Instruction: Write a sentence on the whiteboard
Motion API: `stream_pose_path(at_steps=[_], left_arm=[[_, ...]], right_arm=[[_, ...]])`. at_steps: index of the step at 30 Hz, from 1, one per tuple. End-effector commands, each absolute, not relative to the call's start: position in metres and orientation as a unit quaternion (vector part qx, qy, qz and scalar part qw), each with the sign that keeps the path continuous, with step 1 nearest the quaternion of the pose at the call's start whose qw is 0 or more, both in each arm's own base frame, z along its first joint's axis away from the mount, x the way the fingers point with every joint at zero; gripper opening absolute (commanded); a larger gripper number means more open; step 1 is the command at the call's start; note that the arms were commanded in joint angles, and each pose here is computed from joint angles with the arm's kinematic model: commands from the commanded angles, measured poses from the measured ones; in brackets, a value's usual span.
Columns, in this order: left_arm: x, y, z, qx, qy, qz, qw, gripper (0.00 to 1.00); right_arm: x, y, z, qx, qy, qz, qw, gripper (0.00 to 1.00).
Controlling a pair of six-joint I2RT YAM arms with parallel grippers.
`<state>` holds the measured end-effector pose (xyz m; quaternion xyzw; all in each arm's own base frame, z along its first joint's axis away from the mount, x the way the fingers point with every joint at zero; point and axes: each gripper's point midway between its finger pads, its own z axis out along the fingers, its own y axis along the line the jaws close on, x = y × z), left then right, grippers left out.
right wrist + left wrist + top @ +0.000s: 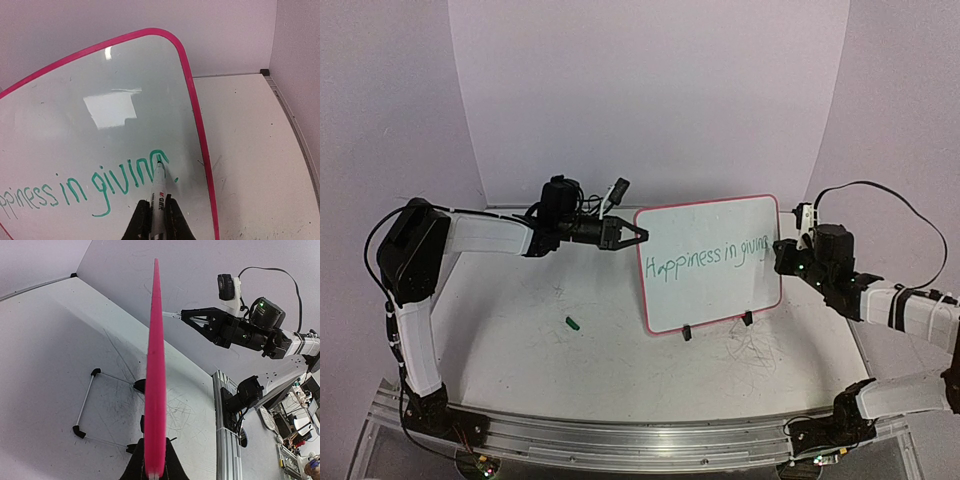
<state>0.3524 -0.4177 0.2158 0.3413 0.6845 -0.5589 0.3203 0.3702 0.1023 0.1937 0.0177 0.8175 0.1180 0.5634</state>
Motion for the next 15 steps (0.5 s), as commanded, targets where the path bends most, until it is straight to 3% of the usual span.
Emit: stream_pose_path(at_steps=[1, 15], left_arm=[[0.326, -0.426, 0.222, 0.367, 0.673, -0.568, 0.299, 0.00], [0.325, -0.426, 0.222, 0.368, 0.673, -0.569, 0.298, 0.00]], right_arm=[[0.366, 0.099, 0.192, 0.025, 0.818, 0.118, 0.563, 0.00], [0.357, 0.099, 0.178, 0.025, 0.828, 0.124, 0.547, 0.00]])
